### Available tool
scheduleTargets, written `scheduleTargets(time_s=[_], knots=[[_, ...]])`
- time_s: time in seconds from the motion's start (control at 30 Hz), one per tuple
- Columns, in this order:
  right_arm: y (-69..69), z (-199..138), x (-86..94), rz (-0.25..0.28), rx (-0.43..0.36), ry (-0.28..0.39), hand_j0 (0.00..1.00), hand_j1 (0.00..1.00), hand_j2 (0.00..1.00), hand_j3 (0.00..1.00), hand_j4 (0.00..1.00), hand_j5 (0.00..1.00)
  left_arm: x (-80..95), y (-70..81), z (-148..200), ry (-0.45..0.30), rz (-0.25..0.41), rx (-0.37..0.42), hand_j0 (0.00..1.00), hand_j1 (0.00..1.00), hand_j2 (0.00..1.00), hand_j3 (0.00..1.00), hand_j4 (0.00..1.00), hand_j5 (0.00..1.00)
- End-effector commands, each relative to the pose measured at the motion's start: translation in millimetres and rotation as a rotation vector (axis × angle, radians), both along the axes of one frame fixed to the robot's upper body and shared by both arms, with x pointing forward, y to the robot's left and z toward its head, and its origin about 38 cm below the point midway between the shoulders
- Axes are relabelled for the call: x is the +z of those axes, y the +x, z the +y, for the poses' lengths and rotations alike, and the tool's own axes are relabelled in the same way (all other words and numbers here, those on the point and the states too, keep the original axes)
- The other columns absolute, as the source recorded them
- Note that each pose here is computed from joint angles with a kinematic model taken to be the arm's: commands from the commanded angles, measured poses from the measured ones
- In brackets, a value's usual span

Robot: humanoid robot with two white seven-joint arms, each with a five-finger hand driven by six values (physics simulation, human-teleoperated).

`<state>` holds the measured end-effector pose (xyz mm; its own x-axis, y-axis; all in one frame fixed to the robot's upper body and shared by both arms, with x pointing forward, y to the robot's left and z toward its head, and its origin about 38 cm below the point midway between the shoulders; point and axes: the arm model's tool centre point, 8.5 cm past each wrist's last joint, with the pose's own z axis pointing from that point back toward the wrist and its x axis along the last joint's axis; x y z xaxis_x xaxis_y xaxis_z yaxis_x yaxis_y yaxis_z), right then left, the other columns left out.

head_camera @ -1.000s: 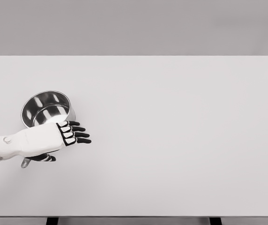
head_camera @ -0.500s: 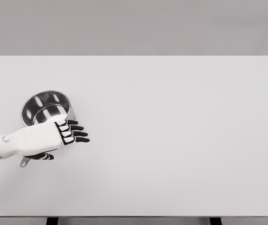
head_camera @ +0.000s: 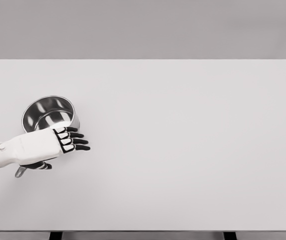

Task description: Rotate pot handle

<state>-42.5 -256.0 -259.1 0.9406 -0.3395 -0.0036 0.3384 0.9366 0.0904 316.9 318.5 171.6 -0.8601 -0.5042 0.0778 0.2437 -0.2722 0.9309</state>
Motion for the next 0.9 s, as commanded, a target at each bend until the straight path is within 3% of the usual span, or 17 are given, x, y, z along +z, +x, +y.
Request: scheduleTargets(time_s=[0.0,0.87], knots=[[0.0,0,0.0,0.0,0.0,0.0,1.0,1.0,1.0,1.0,1.0,1.0,-0.1,1.2,3,-0.002,0.003,0.01,1.0,1.0,1.0,1.0,1.0,1.0],[0.0,0,0.0,0.0,0.0,0.0,1.0,1.0,1.0,1.0,1.0,1.0,11.7,13.2,28,0.024,-0.026,0.078,1.0,1.0,1.0,1.0,1.0,1.0]])
